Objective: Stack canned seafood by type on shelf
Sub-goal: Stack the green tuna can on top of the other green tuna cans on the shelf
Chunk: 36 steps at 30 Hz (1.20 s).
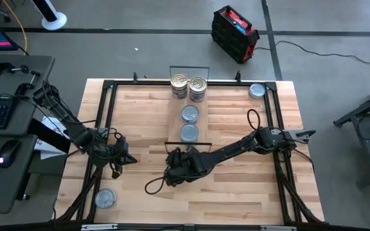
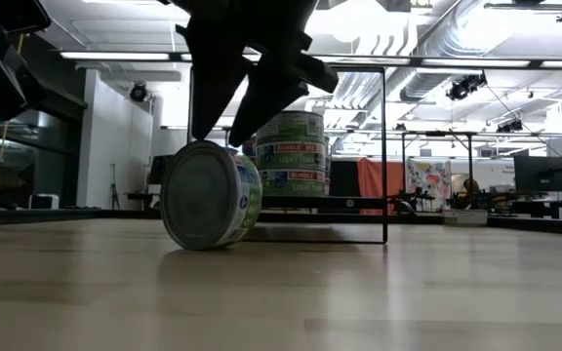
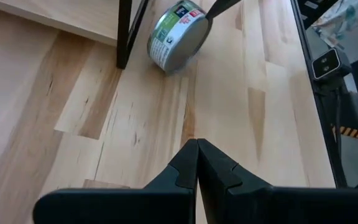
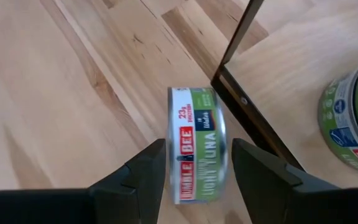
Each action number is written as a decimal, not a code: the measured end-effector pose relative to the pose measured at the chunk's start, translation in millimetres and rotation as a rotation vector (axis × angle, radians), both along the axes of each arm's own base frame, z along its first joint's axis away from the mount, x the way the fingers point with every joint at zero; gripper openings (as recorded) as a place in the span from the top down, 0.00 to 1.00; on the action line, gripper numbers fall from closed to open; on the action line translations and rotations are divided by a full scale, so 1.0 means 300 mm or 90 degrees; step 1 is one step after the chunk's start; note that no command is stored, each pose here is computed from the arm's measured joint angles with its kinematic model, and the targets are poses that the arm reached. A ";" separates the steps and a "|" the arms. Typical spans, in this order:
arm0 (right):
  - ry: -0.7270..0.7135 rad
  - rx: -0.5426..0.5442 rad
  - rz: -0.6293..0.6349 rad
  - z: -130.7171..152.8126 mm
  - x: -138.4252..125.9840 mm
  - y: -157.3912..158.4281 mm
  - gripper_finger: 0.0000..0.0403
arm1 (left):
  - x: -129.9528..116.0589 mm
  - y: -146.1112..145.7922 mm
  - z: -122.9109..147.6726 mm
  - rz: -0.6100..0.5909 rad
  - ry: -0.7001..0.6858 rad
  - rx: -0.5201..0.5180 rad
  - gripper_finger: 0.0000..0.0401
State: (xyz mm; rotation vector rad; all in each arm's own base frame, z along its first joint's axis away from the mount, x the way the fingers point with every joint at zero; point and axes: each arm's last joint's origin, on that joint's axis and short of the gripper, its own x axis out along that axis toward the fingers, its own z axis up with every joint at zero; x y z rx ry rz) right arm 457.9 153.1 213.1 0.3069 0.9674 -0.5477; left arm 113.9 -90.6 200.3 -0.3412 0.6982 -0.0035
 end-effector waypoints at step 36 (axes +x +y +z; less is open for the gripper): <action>0.029 0.104 0.079 -0.099 0.058 -0.016 0.61 | -0.004 -0.011 -0.001 -0.037 0.042 -0.068 1.00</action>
